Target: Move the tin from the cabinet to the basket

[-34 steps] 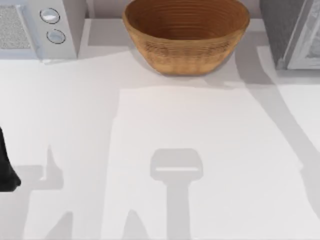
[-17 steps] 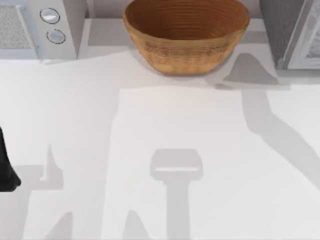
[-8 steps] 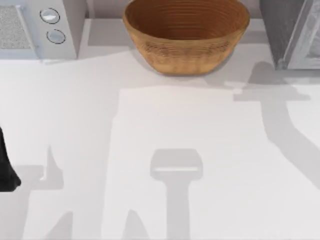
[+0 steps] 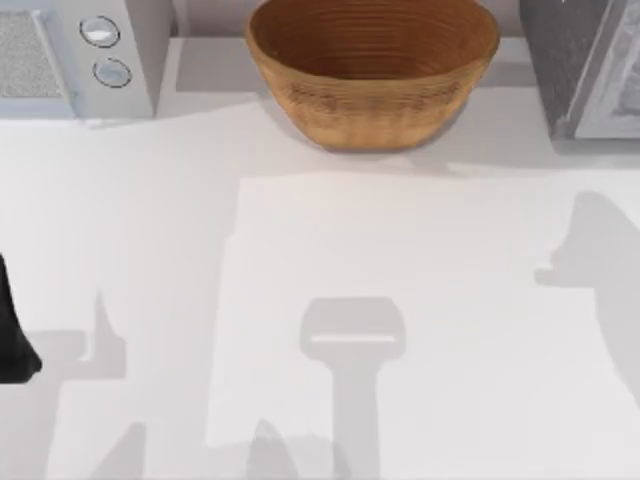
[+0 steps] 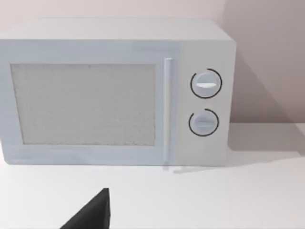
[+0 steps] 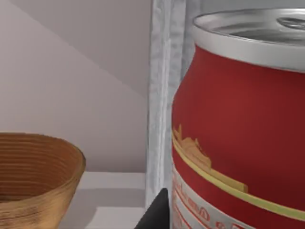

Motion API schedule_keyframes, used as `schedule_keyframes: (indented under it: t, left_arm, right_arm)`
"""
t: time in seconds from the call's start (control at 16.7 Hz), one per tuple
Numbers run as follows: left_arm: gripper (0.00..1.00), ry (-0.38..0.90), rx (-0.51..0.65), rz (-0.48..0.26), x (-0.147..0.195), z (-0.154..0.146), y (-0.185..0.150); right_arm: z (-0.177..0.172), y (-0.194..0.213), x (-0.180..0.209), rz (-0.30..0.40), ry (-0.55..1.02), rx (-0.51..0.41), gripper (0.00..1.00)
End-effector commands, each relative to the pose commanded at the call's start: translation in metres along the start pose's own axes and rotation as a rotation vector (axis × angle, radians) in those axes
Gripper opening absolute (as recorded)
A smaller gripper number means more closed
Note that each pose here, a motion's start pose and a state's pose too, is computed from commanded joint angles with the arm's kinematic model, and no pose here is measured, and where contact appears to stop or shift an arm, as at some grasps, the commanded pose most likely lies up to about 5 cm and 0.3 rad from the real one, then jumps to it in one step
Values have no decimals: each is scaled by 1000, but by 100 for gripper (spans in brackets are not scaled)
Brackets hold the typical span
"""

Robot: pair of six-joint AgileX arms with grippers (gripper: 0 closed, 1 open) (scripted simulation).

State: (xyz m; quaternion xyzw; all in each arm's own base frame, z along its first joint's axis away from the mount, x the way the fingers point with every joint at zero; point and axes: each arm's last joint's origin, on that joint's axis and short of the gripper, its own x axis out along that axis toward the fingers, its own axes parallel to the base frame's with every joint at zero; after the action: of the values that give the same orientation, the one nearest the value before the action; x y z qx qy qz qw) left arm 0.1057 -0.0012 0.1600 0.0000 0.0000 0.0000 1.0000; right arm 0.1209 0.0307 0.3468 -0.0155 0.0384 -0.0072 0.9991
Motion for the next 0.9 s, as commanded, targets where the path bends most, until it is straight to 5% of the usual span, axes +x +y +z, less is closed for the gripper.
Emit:
schedule_keyframes:
  t: [0.42, 0.9]
  left_arm:
    - [100, 0, 0, 0, 0, 0, 0]
    - [100, 0, 0, 0, 0, 0, 0]
  right_arm:
    - [-154, -21, -2, 11, -19, 25, 0]
    - [-188, -26, 0, 14, -77, 31, 0]
